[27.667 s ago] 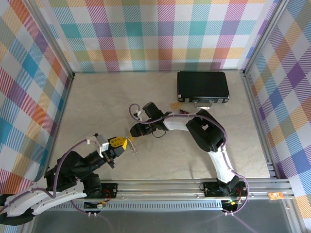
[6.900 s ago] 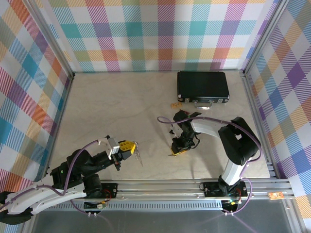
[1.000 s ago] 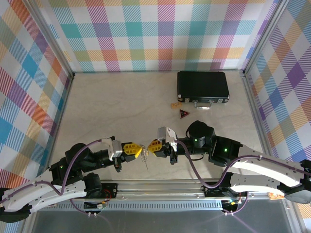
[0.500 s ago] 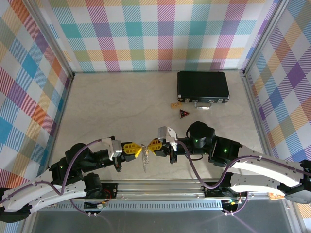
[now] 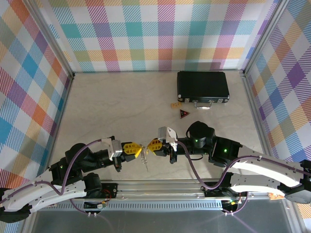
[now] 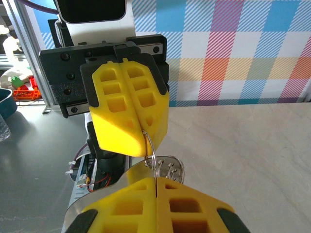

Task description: Put the keys on the keyring

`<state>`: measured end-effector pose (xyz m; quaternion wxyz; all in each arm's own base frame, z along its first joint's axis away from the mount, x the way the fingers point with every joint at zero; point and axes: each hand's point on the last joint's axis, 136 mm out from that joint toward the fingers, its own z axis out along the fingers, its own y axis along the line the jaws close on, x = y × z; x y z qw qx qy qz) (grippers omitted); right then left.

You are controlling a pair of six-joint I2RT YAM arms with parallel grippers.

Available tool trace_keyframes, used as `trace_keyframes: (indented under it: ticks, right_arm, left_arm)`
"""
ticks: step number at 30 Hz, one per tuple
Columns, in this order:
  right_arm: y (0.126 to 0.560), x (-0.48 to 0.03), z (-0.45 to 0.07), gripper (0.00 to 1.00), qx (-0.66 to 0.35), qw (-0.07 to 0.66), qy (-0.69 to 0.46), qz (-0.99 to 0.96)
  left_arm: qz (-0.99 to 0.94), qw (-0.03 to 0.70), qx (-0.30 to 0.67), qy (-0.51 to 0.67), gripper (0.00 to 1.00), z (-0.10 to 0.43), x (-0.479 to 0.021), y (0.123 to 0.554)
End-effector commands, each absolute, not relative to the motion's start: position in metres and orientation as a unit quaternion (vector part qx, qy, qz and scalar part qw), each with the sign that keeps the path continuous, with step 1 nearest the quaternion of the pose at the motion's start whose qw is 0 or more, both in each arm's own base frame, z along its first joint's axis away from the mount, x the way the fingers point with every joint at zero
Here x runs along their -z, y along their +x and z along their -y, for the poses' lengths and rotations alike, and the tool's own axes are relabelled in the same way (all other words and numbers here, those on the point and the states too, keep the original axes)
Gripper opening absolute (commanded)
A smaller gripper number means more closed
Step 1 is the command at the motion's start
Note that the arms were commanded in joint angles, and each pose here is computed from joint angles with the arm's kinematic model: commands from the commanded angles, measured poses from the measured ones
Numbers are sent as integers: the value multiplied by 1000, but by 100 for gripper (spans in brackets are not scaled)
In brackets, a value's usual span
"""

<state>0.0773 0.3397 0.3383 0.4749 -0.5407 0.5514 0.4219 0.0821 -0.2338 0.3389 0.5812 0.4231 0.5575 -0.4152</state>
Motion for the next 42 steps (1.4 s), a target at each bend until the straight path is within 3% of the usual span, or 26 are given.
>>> trace_keyframes:
  ticks: [1, 42]
  right_arm:
    - [74, -351, -341, 0, -432, 492, -539, -529]
    - [65, -353, -346, 0, -450, 476, -553, -515]
  left_arm:
    - [-548, 587, 422, 421, 0, 235, -344, 80]
    - [-587, 570, 390, 422, 0, 241, -331, 93]
